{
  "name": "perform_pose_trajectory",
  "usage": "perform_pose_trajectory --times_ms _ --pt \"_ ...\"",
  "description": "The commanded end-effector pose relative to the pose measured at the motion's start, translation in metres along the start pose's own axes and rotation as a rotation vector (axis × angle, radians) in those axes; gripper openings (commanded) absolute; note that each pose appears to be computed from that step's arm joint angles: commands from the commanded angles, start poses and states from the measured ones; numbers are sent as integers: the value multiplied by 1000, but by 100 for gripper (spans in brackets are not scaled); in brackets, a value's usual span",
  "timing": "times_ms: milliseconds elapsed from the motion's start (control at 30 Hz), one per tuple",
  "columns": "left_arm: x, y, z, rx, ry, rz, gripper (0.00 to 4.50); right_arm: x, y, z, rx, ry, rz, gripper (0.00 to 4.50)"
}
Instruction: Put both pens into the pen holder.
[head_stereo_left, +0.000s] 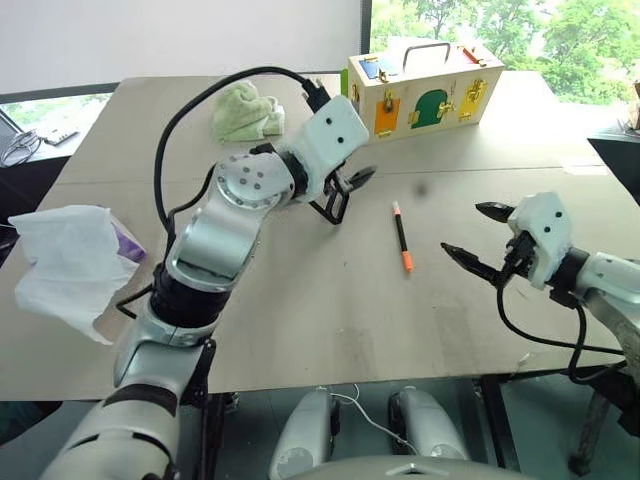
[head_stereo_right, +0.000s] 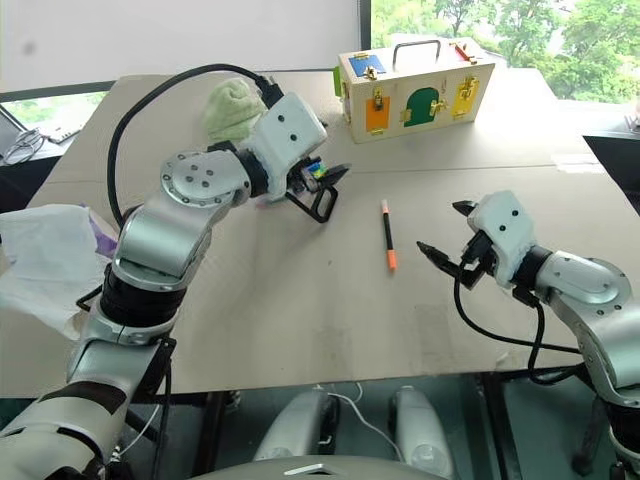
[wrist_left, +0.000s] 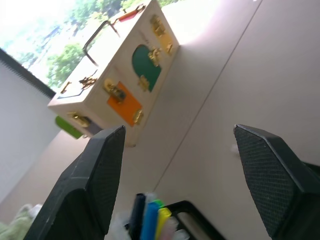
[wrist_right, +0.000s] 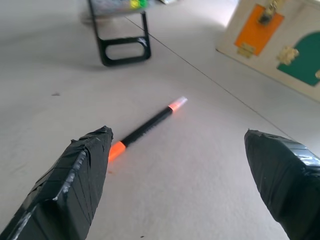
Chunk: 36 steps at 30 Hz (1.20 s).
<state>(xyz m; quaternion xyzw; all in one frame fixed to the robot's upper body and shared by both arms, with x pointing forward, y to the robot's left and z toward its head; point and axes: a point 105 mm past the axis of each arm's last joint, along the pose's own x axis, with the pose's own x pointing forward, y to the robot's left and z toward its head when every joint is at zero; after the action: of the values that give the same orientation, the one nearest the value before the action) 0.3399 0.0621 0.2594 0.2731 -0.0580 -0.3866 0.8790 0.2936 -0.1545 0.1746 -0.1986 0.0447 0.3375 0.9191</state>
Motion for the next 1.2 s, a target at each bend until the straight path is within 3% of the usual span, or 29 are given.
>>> perform_pose_trajectory --times_ms 33,200,333,467,633,800,967,1200 --pt "-24 -5 10 -143 -101 -64 367 13 2 -9 8 54 -21 450" --pt "-60 -23 -24 -295 -46 -152 367 38 16 -12 106 74 -9 450" --pt "-65 -32 -38 -359 17 -143 367 45 22 -12 126 88 -3 450" --pt "-40 -38 -42 -514 87 -74 367 32 26 -3 99 31 55 450" --pt "3 -56 -29 -676 298 -288 367 -12 16 -1 52 -1 84 450" --pt "53 -54 -42 -749 473 -156 367 -40 13 -4 20 15 60 450" --pt "100 -67 -51 -743 620 -5 367 -50 13 -5 14 19 -17 450" --pt "136 -87 -59 -701 728 115 367 -64 15 -8 12 27 -64 450"
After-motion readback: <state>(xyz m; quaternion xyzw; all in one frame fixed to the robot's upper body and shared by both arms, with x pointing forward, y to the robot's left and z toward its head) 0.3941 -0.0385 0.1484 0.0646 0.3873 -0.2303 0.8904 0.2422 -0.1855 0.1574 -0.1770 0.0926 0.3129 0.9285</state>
